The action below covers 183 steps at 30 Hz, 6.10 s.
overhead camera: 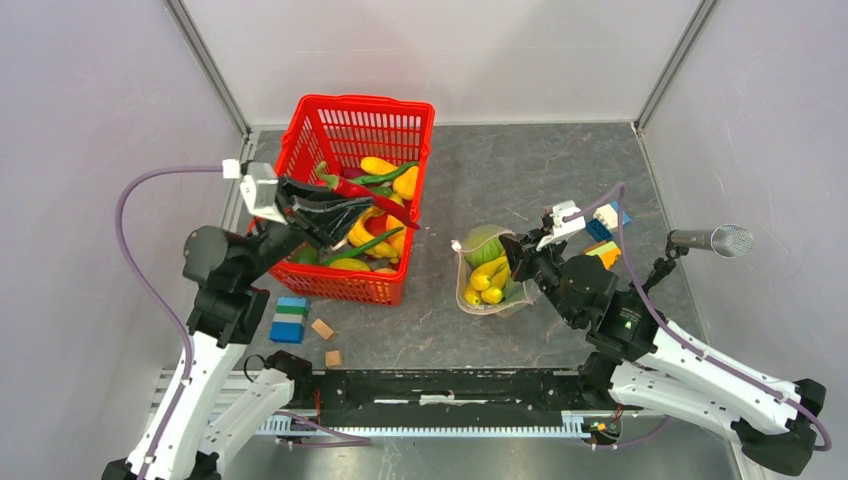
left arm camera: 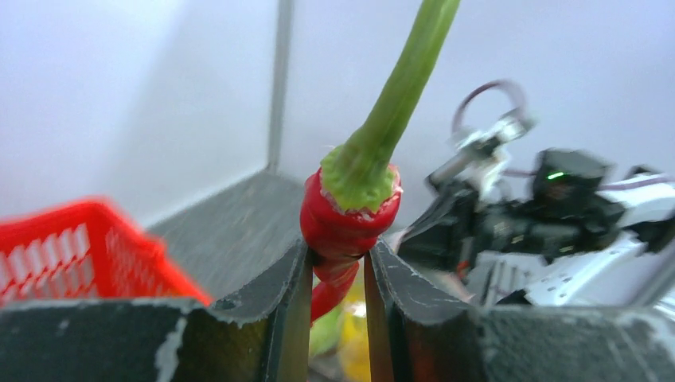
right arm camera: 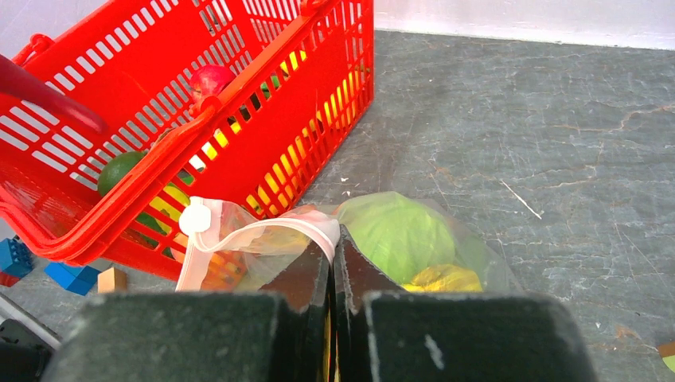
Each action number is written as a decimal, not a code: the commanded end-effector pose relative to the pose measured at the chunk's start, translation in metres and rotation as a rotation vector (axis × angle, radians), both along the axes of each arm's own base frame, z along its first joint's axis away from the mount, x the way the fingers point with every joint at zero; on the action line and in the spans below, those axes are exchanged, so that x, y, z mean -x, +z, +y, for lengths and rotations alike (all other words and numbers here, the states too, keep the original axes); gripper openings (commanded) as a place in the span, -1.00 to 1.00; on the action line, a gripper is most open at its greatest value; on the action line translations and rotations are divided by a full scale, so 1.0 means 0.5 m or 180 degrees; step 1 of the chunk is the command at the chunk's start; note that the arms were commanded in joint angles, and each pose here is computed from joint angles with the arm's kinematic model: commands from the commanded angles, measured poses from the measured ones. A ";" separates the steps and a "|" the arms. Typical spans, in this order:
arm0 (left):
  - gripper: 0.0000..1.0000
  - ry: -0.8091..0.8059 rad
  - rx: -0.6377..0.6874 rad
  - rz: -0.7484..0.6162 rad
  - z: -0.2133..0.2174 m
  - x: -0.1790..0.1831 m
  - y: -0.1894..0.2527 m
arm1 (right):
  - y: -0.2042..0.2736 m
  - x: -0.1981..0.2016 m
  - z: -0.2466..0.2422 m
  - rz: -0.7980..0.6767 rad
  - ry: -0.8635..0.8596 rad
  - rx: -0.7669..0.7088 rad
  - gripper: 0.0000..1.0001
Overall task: Place the food in the zip-top bag and seal the zipper
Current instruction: Place the fake vegetable in the zipper food storage bag.
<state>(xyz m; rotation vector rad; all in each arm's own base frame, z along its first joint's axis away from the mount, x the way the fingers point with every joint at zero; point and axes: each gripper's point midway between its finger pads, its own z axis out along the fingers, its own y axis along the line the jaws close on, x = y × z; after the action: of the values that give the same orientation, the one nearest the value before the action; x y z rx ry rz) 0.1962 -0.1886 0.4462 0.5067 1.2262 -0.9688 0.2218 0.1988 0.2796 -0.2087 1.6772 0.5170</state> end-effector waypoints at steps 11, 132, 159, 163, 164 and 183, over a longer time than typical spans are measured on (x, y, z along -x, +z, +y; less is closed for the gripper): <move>-0.95 -0.1287 0.0658 -0.0671 -0.069 0.151 0.100 | 0.075 0.004 0.020 -0.0207 0.0105 -0.0513 -0.91; -0.39 0.0168 -0.0915 -0.0406 -0.520 0.173 -0.296 | 0.092 -0.005 -0.029 -0.0133 -0.0304 -0.0745 -0.89; -0.94 0.0429 -0.1763 -0.0506 -0.492 0.085 -0.384 | 0.115 0.019 -0.018 -0.0319 0.0012 -0.0805 -0.97; -0.94 0.0413 -0.1545 -0.0204 -0.469 0.062 -0.392 | 0.118 0.019 -0.036 -0.0334 -0.0083 -0.0880 -0.99; -0.95 0.0406 -0.1577 -0.0175 -0.468 0.059 -0.397 | 0.122 0.021 -0.038 -0.0346 -0.0086 -0.0904 -0.99; -0.96 -0.0063 -0.2337 0.0138 -0.490 0.089 -0.565 | 0.150 0.028 -0.047 -0.0402 -0.0073 -0.1075 -1.00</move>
<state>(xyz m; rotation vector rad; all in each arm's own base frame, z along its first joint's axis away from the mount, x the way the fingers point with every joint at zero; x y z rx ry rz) 0.1465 -0.4567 0.2198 0.9819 1.5057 -0.6166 0.2128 0.1802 0.2758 -0.1217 1.6701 0.5549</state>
